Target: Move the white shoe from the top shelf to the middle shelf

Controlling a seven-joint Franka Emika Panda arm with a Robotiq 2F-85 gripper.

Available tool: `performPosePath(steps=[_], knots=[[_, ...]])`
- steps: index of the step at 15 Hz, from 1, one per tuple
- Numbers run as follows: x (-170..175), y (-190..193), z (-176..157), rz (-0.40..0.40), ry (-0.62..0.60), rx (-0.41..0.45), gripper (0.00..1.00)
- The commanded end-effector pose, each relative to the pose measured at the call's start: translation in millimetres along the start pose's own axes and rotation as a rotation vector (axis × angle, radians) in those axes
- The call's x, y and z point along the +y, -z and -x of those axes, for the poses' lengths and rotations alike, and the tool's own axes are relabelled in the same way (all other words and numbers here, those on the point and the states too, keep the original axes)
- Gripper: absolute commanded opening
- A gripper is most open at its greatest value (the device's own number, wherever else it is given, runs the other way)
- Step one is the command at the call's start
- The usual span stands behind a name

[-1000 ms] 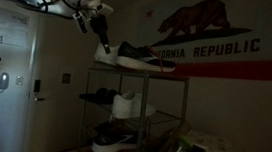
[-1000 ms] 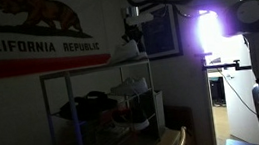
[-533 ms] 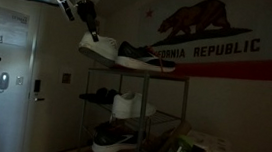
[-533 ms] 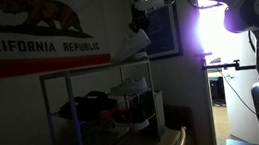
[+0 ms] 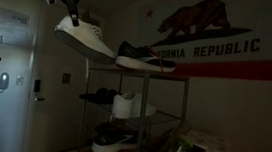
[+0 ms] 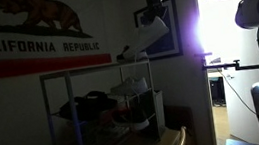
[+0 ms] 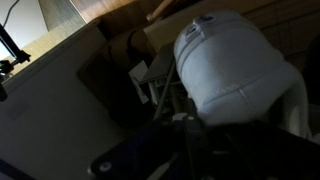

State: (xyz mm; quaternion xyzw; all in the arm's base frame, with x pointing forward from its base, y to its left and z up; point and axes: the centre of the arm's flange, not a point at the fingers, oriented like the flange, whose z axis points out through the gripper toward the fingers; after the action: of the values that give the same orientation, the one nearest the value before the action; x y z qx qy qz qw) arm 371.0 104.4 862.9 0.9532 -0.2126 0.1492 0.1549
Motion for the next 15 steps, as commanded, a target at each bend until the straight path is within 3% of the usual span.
performPosePath(steps=[1,4,9,12,15], knots=[[31,4,26,0.004,0.05,-0.073,0.07],[41,-18,48,0.014,0.083,-0.177,0.07],[24,-93,77,-0.025,0.143,-0.331,0.07],[9,-128,89,-0.061,0.133,-0.345,0.07],[-8,-165,96,-0.096,0.119,-0.299,0.07]])
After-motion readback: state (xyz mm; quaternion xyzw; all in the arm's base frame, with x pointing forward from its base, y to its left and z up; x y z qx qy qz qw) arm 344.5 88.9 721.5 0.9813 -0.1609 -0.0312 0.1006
